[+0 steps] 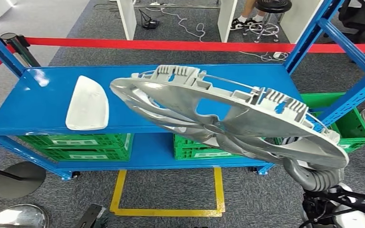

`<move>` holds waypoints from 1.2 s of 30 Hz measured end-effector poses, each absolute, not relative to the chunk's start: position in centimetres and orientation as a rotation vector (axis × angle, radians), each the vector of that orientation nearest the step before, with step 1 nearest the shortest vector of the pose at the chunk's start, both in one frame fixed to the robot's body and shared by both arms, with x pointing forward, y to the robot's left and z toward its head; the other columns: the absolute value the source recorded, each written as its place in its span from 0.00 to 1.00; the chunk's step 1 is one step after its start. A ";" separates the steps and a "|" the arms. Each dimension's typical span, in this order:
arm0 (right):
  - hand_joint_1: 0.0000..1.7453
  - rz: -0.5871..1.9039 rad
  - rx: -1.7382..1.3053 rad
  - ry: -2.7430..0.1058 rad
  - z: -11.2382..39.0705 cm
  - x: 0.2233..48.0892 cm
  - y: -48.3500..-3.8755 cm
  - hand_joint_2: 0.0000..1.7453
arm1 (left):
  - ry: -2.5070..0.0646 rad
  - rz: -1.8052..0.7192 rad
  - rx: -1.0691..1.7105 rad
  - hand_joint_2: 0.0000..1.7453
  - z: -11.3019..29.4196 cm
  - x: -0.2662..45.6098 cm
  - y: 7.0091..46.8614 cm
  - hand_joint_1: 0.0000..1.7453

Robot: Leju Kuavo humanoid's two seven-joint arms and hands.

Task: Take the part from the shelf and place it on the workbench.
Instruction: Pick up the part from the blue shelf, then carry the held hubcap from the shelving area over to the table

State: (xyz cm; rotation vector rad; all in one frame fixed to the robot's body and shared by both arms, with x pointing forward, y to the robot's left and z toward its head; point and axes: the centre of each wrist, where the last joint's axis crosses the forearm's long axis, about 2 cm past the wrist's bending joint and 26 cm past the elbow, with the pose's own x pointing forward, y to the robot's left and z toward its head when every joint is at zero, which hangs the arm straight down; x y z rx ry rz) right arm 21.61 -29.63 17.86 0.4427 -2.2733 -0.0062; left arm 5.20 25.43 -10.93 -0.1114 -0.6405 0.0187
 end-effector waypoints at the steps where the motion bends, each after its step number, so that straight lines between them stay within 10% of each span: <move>1: 1.00 -0.005 0.433 -2.270 17.8 21.6 -29.7 1.00 | -0.637 0.017 -0.115 1.00 -10.9 5.2 25.3 0.00; 36: 1.00 0.002 0.406 -2.292 18.3 21.9 -30.2 1.00 | -0.638 0.008 -0.130 1.00 -10.8 5.9 24.6 0.00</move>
